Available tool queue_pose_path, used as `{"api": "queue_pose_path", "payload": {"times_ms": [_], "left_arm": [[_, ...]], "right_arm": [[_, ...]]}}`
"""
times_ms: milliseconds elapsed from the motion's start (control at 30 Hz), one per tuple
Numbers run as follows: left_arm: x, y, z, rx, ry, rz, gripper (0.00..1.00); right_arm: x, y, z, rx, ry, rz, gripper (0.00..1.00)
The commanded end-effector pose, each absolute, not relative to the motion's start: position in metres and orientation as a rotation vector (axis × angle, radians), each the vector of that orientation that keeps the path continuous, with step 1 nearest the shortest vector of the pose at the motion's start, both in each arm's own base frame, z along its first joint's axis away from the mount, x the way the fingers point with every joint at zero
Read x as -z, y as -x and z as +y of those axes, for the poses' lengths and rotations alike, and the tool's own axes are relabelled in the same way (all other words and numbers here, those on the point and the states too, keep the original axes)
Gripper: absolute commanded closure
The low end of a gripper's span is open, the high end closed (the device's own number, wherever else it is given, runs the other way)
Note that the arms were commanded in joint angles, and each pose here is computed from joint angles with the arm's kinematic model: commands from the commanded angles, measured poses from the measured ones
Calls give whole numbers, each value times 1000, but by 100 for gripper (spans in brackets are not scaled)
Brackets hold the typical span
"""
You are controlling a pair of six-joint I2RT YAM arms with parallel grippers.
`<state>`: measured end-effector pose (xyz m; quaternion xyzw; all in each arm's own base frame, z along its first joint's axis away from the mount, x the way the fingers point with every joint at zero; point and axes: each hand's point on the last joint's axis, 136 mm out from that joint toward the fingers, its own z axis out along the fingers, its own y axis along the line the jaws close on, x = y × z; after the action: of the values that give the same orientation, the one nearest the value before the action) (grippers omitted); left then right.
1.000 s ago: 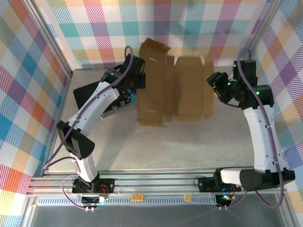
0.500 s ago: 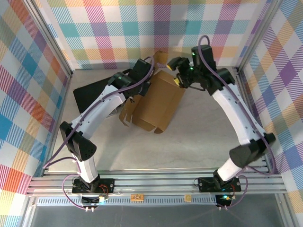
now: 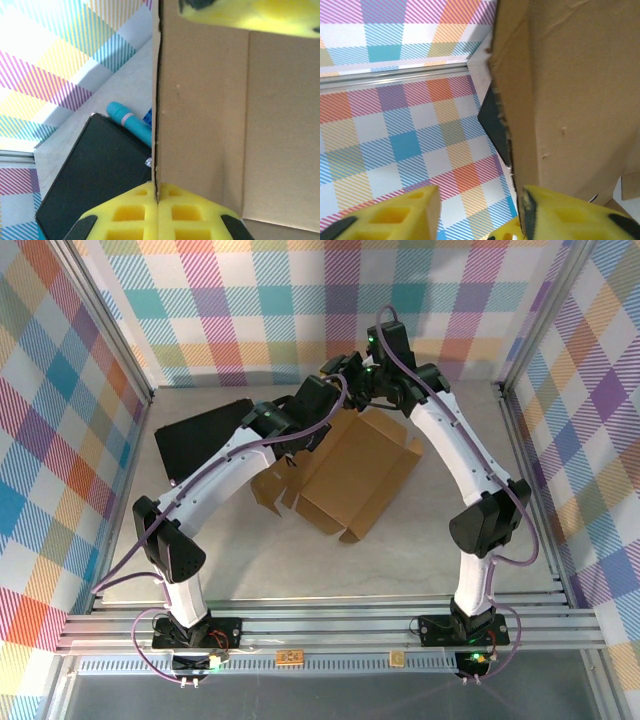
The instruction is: Fold the paper box
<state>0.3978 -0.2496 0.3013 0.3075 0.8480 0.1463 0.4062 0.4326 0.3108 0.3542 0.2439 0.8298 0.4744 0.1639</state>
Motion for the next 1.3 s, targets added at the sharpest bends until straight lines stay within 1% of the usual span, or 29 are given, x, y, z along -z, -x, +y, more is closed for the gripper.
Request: {"api": "queue_pose_path", "payload": {"times_ms": [0,67,133,200,267,300,333,367,400,500,533,633,767,800,867,900,933,967,1033,1133,1200,1233,1267], "left_arm": [[-317,-395,-258,-349,-785,2078,100],[-319,-394,-259,-345,-784,2073,100],[-320,-393,-259,-345,-784,2063,100],[-323,-392,-257,-350,-781,2055,100],[-321,-392,-256,-359,-785,2055,100],[-321,-392,-255,-361,-786,2055,100],[-320,-391,-255,-361,-790,2057,100],[-319,-391,-255,-363,-791,2058,100],[-319,-391,-256,-362,-793,2057,100],[-320,-389,-256,-358,-793,2053,100],[-321,-389,-257,-358,-794,2050,100],[-325,-387,-258,-359,-791,2034,100],[-331,-385,-260,-348,-753,2025,100],[-337,-384,-258,-334,-699,2026,94],[-358,-380,-253,-233,-517,2053,47],[-371,-375,-247,-144,-365,2084,29],[-383,-369,-241,-25,-192,2125,24],[-387,-363,-236,110,-28,2173,23],[-381,-351,-234,467,382,2276,23],[-377,-346,-259,963,775,2214,25],[-377,-349,-260,1148,953,2085,30],[-373,-351,-256,1181,1019,2065,33],[-368,-351,-250,1157,1057,2078,34]], "right_arm": [[-353,-432,314,-1354,-669,2390,69],[-348,-433,311,-1335,-682,2398,80],[-342,-435,308,-1335,-701,2411,82],[-338,-437,305,-1332,-715,2421,83],[-337,-438,301,-1329,-721,2417,77],[-337,-439,301,-1330,-721,2415,71],[-337,-440,301,-1331,-726,2415,67],[-336,-441,301,-1334,-728,2416,67],[-334,-442,301,-1335,-733,2418,69],[-331,-444,300,-1328,-754,2421,90],[-331,-444,299,-1321,-758,2421,94],[-331,-444,293,-1297,-777,2416,100],[-336,-447,286,-1317,-777,2378,100],[-339,-448,285,-1329,-774,2360,100],[-342,-452,279,-1348,-784,2325,100],[-345,-454,277,-1365,-788,2303,100],[-347,-456,273,-1386,-799,2281,100],[-346,-458,271,-1402,-818,2266,100],[-347,-465,264,-1458,-860,2210,100],[-344,-471,256,-1521,-941,2140,100],[-341,-473,251,-1530,-974,2121,100],[-339,-474,248,-1519,-979,2126,100],[-336,-473,247,-1506,-983,2142,100]]}}
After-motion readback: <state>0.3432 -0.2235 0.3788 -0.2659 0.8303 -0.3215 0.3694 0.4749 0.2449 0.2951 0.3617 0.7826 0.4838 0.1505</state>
